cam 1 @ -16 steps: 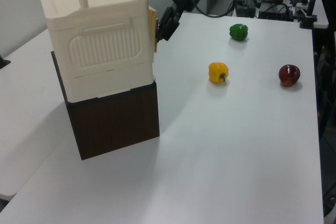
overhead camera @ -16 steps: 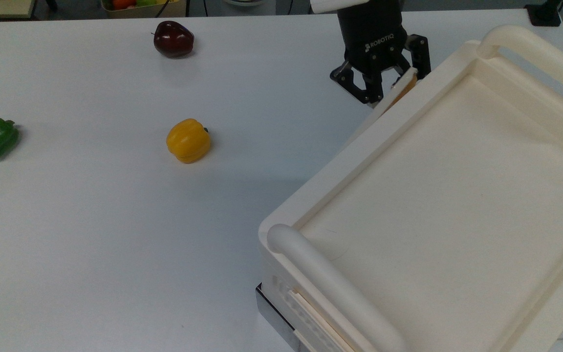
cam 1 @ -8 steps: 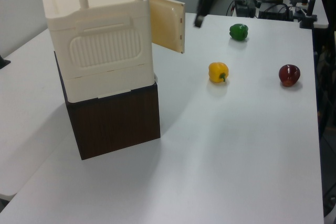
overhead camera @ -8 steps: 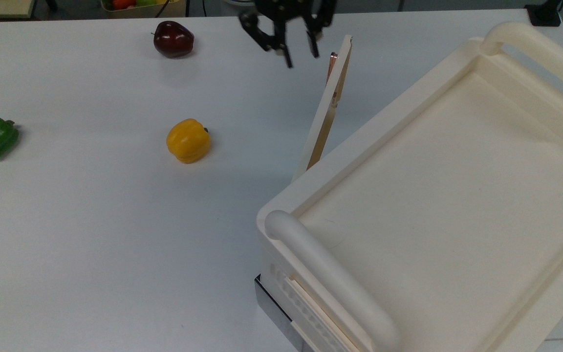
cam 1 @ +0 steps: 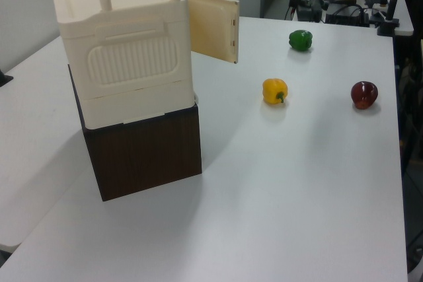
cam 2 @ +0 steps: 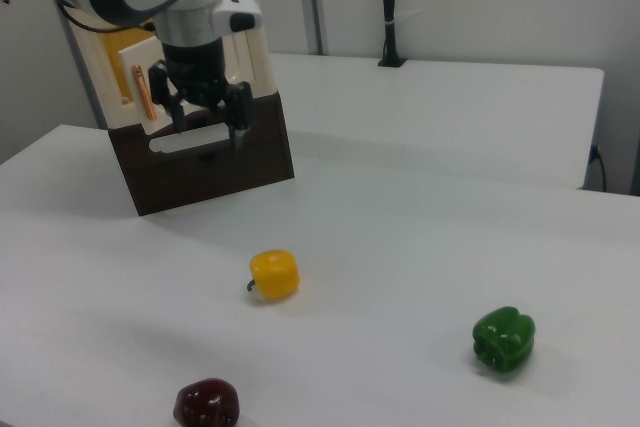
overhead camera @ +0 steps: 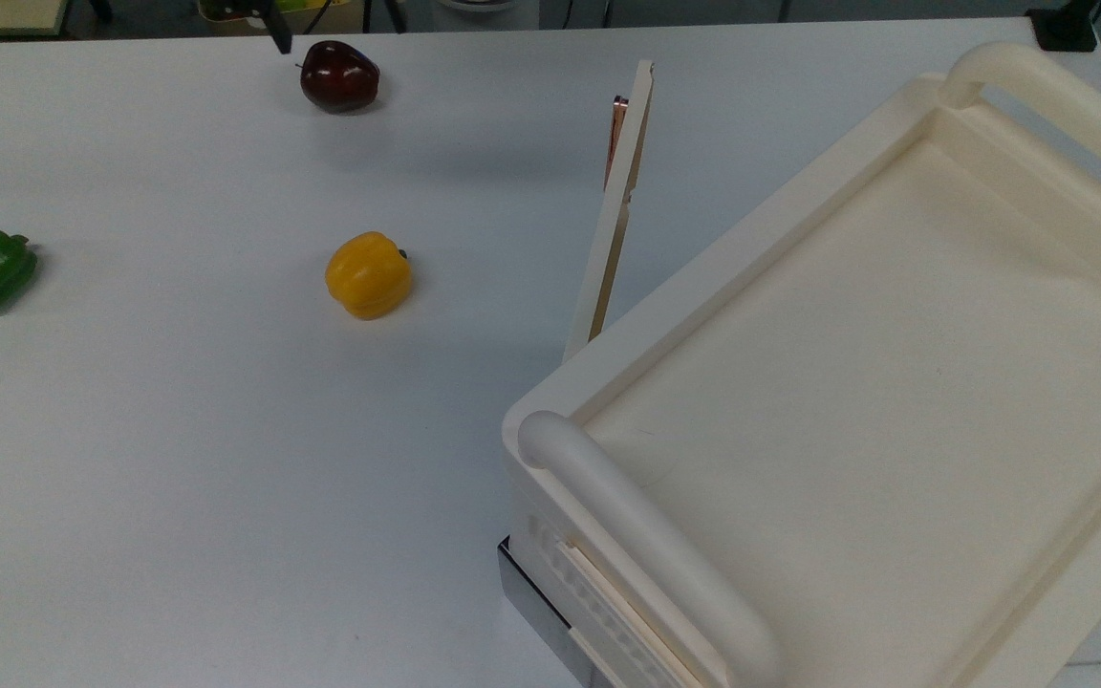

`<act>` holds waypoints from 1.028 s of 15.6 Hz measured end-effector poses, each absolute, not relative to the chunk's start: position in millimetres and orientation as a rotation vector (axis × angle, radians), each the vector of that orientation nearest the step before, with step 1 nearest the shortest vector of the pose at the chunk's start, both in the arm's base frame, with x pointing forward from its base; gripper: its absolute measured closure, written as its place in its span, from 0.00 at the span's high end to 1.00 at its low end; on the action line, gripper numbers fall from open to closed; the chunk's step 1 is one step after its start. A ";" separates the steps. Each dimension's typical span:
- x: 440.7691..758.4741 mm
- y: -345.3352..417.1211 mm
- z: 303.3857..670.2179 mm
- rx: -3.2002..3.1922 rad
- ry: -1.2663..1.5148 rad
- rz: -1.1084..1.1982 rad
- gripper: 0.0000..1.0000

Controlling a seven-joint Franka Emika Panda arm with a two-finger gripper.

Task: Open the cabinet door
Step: 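Release the door and withdraw the gripper away from the cabinet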

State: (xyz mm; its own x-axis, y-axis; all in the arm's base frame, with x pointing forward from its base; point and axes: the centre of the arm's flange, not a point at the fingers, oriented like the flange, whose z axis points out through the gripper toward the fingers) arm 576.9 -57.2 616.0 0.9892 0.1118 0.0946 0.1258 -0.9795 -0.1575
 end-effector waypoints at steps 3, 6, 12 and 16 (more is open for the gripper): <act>575.5 -77.2 609.7 -3.009 -0.134 -0.099 1.00; 573.8 -95.5 603.7 -3.058 -0.063 -0.062 1.00; 564.8 -126.2 607.0 -3.148 0.212 -0.001 1.00; 557.5 -148.1 612.9 -3.142 0.277 0.004 1.00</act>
State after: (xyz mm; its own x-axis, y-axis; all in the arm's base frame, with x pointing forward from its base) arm 557.5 -148.1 612.9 0.9846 -0.1747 -0.0015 -0.1747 -0.9845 0.0123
